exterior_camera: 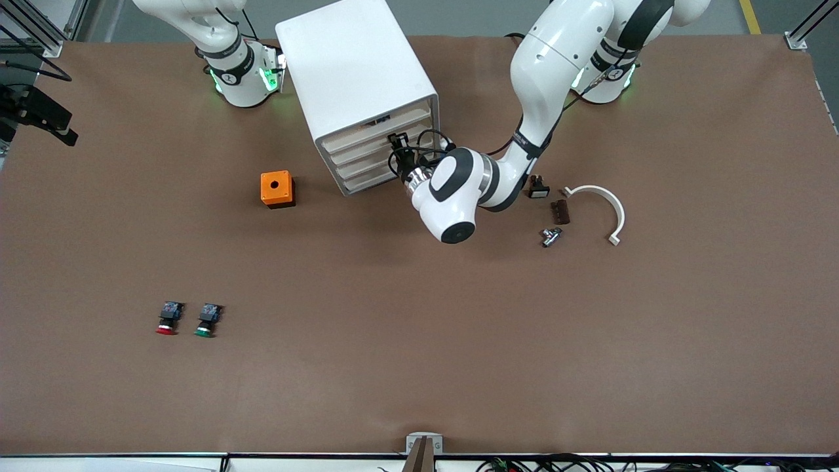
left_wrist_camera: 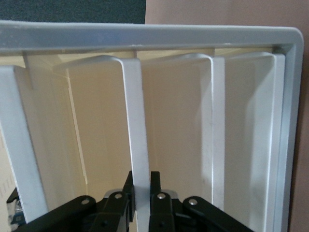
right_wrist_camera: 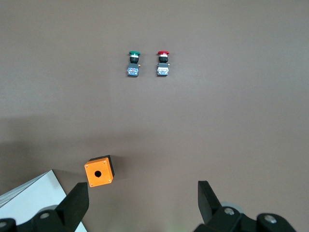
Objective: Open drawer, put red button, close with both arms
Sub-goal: 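Pull the drawer open with the left gripper while the right gripper reaches out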
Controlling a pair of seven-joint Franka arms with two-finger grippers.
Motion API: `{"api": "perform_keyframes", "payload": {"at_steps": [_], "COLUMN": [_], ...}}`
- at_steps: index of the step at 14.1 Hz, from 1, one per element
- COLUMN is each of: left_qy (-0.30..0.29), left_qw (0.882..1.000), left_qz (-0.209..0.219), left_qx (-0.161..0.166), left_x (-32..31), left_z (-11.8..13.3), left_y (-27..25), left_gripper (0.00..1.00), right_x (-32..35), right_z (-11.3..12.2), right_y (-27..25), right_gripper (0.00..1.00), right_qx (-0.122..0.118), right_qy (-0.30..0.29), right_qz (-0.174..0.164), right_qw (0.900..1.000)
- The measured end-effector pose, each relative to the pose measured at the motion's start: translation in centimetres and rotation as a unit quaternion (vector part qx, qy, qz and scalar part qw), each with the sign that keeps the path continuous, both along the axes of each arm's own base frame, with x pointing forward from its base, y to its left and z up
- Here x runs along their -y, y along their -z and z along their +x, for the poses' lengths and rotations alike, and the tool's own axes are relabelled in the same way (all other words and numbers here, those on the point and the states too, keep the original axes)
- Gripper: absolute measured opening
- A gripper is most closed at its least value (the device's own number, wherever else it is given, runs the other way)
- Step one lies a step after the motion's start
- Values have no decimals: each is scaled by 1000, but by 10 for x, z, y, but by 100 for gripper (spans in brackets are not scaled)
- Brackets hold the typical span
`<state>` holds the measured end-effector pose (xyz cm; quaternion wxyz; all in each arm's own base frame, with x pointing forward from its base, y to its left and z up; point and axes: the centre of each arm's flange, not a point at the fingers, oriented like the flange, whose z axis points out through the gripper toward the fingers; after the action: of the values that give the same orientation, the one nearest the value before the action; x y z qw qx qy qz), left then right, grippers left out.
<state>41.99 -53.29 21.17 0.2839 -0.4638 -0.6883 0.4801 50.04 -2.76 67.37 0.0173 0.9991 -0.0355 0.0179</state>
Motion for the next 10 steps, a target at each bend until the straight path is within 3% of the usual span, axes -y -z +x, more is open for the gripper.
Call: {"api": "perform_keyframes", "payload": {"at_steps": [3, 7, 10], "left_qy": [-9, -42, -59], "left_qw": [1000, 998, 995], "left_qz": [6, 7, -20], "left_qx": [7, 42, 80], "left_x": [-10, -51, -83], "left_z": [15, 68, 107], "left_y": [-1, -10, -18], "left_gripper": [14, 14, 14], "right_x": [0, 2, 16], "right_z": [9, 37, 65], "right_y": [13, 41, 73], "right_gripper": [100, 100, 100], "right_qx": [-13, -11, -4], "right_qy": [1, 2, 9], "right_qz": [0, -3, -5], "right_qw": [1000, 1000, 1000]}}
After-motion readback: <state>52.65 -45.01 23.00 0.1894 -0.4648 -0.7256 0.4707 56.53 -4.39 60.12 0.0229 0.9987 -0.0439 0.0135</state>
